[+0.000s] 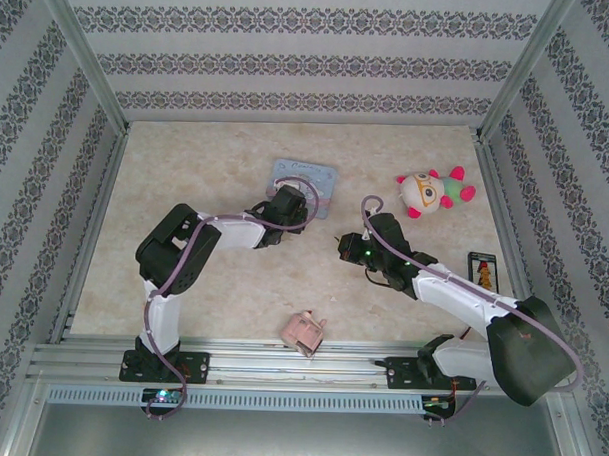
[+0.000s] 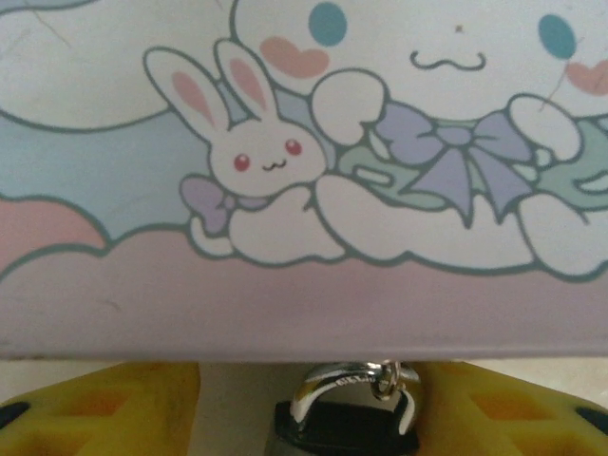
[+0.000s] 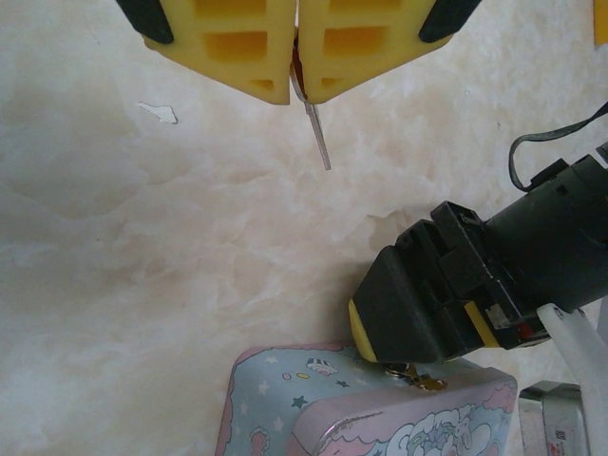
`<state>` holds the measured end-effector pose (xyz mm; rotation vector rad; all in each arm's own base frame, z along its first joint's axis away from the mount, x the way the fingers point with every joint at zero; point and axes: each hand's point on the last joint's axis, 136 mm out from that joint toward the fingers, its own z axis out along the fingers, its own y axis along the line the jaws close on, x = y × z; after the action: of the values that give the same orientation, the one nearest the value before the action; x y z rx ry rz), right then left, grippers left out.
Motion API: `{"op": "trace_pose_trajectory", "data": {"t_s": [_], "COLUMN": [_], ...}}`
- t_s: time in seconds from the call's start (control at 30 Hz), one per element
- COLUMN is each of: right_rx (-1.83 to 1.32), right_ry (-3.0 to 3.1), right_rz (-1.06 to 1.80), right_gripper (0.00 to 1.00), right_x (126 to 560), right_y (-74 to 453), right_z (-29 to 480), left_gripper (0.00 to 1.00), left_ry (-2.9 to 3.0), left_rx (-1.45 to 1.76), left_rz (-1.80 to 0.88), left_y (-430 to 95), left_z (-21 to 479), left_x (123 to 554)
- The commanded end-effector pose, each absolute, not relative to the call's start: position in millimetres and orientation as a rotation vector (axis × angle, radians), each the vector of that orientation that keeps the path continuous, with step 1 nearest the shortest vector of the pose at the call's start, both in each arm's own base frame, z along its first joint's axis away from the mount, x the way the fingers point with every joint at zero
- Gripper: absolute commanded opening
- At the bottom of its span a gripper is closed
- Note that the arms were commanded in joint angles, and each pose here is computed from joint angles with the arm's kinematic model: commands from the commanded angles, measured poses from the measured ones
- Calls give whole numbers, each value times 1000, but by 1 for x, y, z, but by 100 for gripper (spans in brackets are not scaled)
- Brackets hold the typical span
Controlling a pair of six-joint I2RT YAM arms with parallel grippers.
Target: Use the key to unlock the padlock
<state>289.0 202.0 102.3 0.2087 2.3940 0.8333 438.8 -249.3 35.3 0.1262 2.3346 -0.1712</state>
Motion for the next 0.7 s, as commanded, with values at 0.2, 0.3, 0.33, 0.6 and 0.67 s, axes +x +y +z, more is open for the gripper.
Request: {"op": "trace_pose_trajectory", "data": {"t_s": [0.2,0.3,0.33,0.6,0.67], "right_rx": [204,205,205,203,201], "right_ry": [2342,2342,2342,2342,2346], "right_rz": [865,863,862,864,861], "right_gripper": [0,0,0,0,0], "right_x": [298,298,298,298,297], "right_y": [205,205,204,205,204], "right_z": [117,116,116,115,112], "left_gripper": [57,58,59,38,31], "left_ry": [2312,2311,2310,2301,2302], "left_rx": [190,201,204,221,219], "left_rz": [-147,-135,-132,-146,-163], "left_y": [-263,-263,-263,-268,-269], "left_z": [32,31,30,31,33], "left_x": [446,447,448,451,451]}}
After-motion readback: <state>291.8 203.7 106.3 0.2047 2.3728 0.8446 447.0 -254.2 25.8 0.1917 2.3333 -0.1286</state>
